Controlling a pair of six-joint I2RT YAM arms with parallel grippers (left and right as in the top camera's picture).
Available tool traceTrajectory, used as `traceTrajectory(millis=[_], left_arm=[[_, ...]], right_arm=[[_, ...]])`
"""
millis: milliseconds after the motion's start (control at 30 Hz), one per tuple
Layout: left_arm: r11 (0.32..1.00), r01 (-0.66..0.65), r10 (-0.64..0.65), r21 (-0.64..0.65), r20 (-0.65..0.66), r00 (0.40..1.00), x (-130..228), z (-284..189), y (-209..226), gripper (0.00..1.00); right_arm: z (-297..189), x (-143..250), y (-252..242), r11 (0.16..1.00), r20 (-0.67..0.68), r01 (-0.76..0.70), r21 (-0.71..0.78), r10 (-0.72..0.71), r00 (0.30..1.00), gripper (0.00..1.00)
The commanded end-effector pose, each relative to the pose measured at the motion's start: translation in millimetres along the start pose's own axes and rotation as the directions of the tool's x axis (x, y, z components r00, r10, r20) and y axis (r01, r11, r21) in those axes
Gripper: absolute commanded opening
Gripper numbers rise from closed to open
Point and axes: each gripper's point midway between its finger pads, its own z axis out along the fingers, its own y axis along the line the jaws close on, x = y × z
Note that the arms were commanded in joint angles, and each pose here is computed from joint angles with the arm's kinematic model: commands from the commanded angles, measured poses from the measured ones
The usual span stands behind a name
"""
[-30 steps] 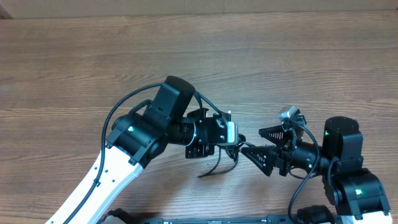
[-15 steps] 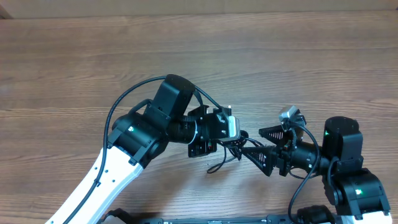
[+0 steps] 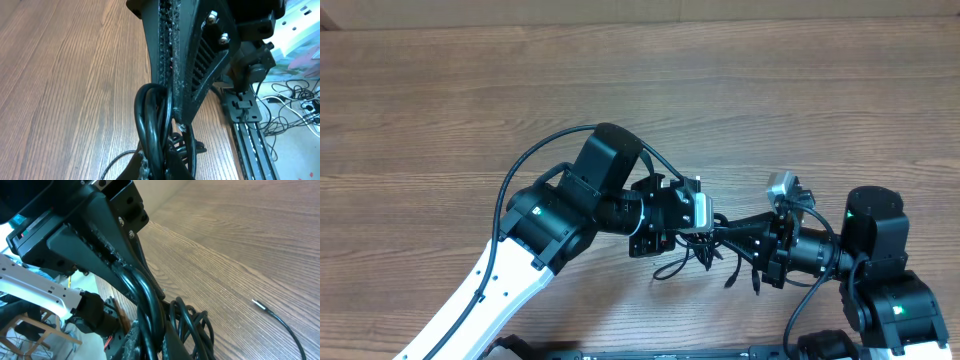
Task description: Untangle cables
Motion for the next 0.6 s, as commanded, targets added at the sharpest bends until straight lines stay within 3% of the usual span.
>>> traceTrajectory(millis=[0,100,167,233,267,333,433,567], left_arm=[[0.999,-0.029,0.028,0.018,0.065,0.997,-20,-7,-7,0.04],[1.0,-0.023,0.022,0.013,0.072,0.997,-21,-7,-5,0.07],[1.0,-0.005,0.004,0.013,0.073,0.997,-22,-7,-5,0.25],[0.999,0.046,-0.046,0.009,0.077,0.996,-23,-8,-3,0.82],[0.997,0.082,-0.082,0.0,0.078,0.994,-23,-9,0,1.0],[0.979,0.199,-0.196,-0.044,0.076,0.978,-22,-12,10,1.0],[0.904,0.414,-0.399,-0.106,0.136,0.907,-28,-34,28,1.0],[0.851,0.501,-0.464,-0.156,0.223,0.857,-36,-67,37,1.0]], right_arm=[[-3,-11,5,1.0,0.021,0.027,0.001,-0.027,0.999,0.04],[-3,-12,5,1.0,0.023,0.031,0.002,-0.031,0.999,0.04],[-4,-13,5,0.999,0.028,0.032,0.002,-0.032,0.999,0.04],[-4,-15,5,0.999,0.034,0.032,0.002,-0.032,0.999,0.04],[-4,-16,5,1.0,0.038,0.021,0.006,-0.021,0.999,0.04],[-4,-22,2,0.999,0.059,-0.03,0.022,0.028,0.998,0.04],[-5,-35,-4,0.99,0.111,-0.13,0.049,0.124,0.986,0.04],[-8,-48,-13,0.964,0.178,-0.255,0.079,0.238,0.955,0.04]])
